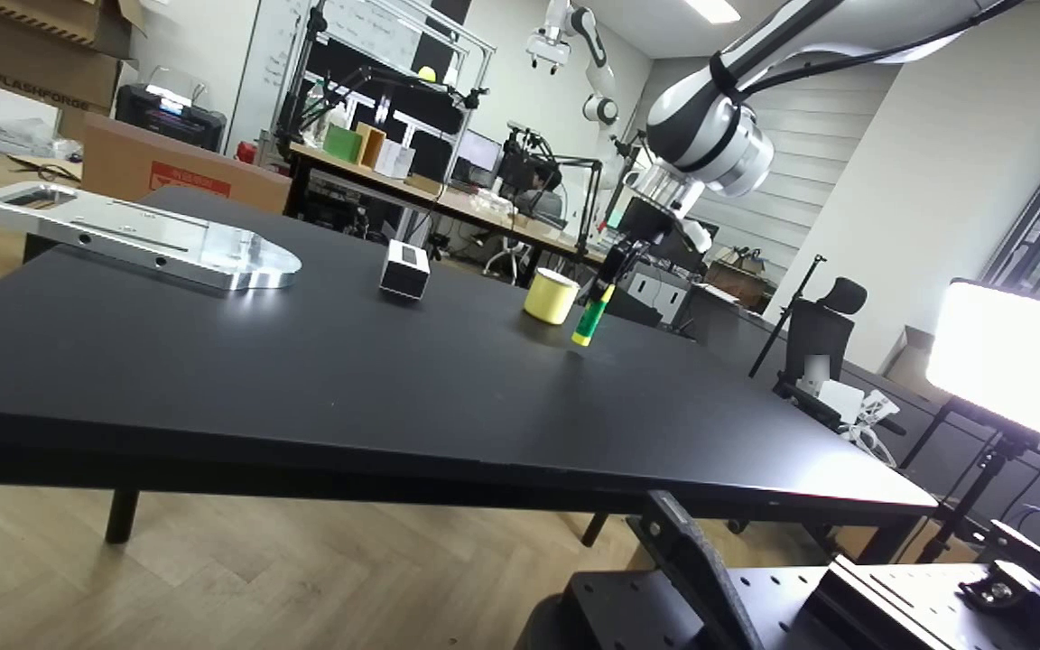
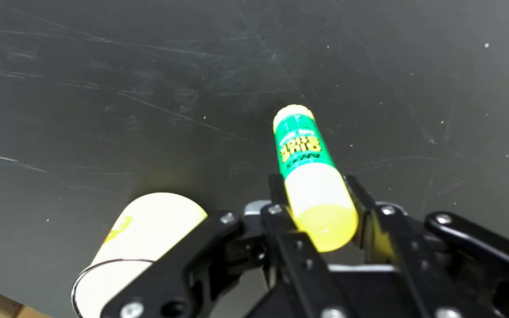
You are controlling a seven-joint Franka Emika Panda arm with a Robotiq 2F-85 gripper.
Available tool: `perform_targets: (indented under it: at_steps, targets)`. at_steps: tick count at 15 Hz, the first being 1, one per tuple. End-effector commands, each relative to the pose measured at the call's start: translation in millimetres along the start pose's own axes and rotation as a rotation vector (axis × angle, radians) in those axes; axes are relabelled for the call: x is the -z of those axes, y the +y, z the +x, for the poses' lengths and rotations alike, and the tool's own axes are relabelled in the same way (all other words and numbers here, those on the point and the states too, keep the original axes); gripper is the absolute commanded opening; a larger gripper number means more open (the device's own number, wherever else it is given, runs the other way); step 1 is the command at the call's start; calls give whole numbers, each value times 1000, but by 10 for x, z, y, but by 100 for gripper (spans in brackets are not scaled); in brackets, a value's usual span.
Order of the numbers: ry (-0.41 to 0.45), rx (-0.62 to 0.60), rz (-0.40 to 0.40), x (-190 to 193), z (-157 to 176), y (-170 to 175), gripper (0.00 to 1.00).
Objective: Take the glue stick out of the cup and put it on the table
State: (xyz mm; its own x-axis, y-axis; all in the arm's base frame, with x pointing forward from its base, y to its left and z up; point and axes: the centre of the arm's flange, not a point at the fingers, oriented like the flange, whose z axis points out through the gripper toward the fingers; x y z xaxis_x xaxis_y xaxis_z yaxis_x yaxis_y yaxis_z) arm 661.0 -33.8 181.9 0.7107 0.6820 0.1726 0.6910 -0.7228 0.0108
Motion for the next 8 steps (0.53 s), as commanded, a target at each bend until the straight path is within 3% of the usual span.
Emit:
perform_targets:
  at_steps: [1, 7, 8]
  targets:
    - [-13, -16, -18, -98, 108, 84, 9]
    - [-25, -10, -22, -174, 128, 101, 9]
    - [-21, -14, -22, -156, 133, 106, 13]
